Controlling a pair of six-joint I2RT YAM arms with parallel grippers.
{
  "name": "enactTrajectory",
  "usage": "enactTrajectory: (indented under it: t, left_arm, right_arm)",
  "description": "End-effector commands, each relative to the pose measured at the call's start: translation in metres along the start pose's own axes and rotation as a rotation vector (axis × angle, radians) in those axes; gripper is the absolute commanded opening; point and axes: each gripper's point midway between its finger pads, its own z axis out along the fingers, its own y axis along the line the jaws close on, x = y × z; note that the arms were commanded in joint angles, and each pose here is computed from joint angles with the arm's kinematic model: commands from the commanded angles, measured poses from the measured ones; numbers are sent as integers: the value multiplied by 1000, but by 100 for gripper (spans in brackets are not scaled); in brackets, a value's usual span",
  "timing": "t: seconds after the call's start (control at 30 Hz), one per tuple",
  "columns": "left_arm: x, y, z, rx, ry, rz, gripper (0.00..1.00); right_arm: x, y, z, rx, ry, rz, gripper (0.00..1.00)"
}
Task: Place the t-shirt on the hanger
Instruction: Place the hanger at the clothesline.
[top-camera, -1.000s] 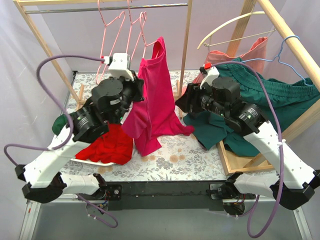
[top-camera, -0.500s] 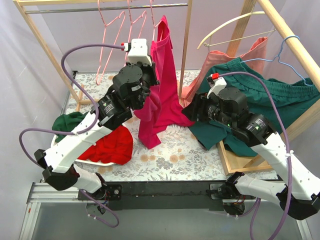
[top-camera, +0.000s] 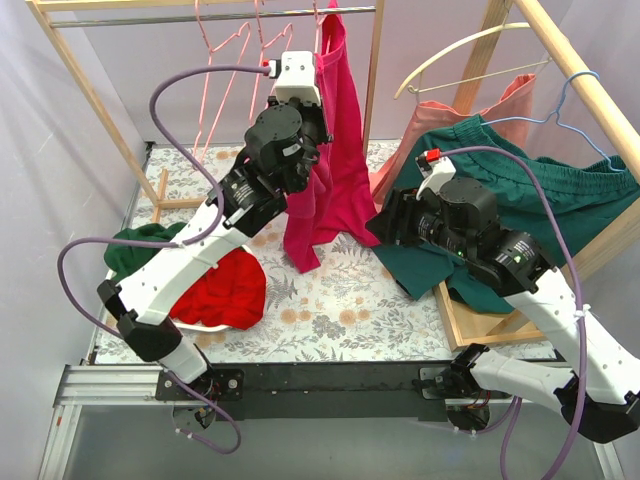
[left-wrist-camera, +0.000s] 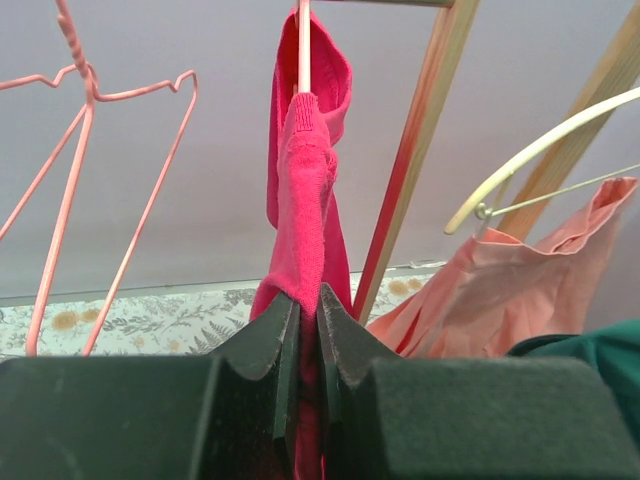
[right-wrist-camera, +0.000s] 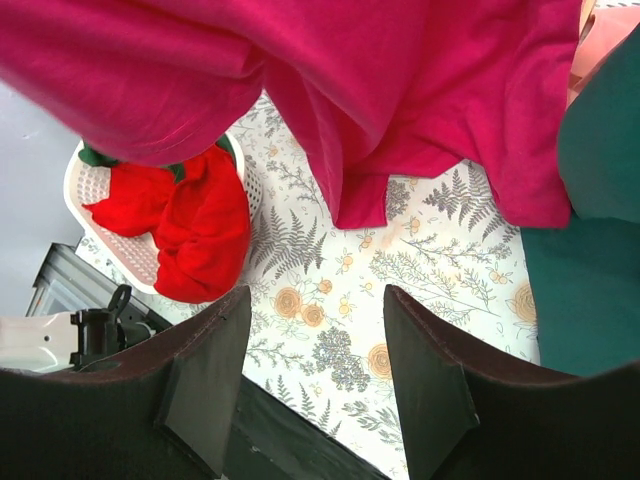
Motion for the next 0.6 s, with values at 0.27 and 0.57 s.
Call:
enactTrajectory:
  t: [0.27, 0.57]
  left_arm:
    - [-16, -5, 25, 67, -36, -58, 0]
    - [15, -17, 41, 99, 27, -61, 0]
  right_arm:
    - [-4, 1, -12, -11, -42, 7, 63]
    - [-1, -1, -13, -7, -41, 6, 63]
